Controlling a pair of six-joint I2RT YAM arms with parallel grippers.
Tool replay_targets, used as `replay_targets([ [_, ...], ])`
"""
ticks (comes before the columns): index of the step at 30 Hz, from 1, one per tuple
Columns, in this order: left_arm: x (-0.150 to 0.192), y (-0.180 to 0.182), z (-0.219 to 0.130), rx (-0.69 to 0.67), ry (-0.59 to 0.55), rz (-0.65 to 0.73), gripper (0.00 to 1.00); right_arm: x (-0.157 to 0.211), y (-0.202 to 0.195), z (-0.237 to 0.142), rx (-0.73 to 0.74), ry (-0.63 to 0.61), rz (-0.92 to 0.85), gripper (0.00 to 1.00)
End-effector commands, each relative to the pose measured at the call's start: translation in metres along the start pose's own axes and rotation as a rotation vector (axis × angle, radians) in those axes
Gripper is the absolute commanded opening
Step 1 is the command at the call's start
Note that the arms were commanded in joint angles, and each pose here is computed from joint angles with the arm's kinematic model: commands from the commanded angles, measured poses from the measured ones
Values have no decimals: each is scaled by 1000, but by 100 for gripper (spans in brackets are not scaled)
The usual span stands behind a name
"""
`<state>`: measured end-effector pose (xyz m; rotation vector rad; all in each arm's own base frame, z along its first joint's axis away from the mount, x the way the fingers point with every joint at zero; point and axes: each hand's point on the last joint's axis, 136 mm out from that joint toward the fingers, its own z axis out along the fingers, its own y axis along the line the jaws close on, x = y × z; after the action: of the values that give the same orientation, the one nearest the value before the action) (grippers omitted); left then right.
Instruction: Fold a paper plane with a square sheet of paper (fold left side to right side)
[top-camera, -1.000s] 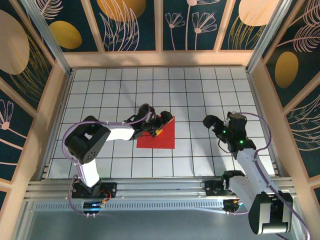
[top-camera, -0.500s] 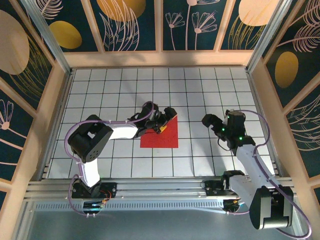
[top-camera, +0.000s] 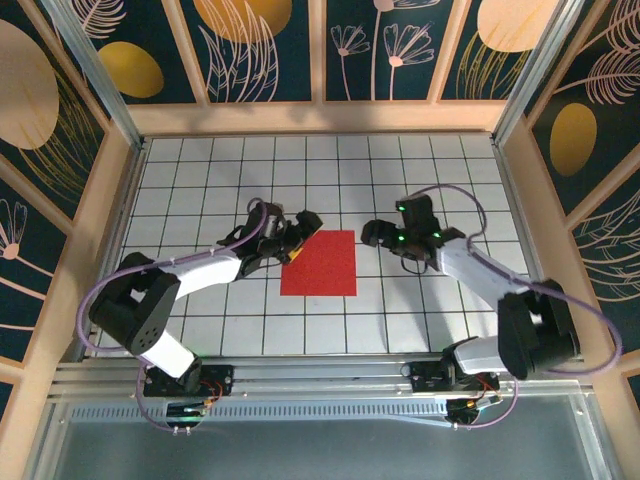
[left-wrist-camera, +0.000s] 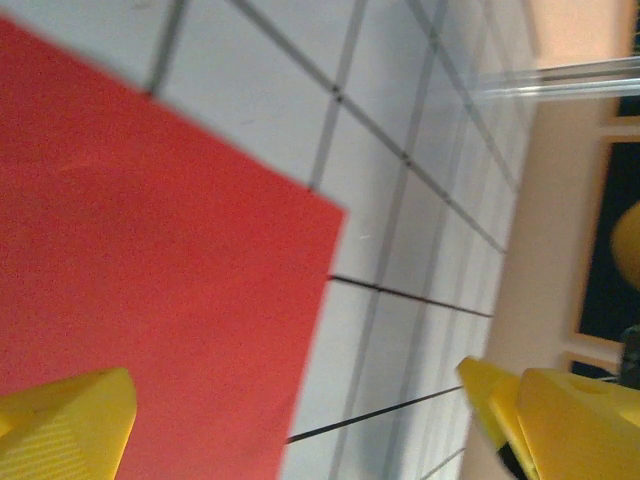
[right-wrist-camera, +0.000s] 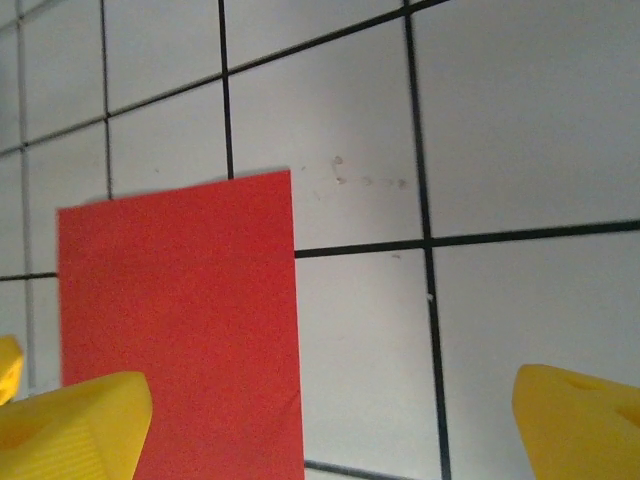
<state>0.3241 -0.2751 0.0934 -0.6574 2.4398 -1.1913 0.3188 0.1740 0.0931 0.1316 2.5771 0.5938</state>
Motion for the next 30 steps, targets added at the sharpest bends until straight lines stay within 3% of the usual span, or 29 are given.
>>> replay_targets([
  [1,18,33,-11,-100,61,37,94,-3,9,20,78,32,-93,95],
  [6,26,54,-17,-172,92,83,79,1,21,55,122,98,-164,99],
  [15,36,71,-10,-212,146,86,63,-2,49,92,136,142,-255,99],
  [30,41,103,-5,-302,165,77,62,14,57,120,164,197,-310,99],
])
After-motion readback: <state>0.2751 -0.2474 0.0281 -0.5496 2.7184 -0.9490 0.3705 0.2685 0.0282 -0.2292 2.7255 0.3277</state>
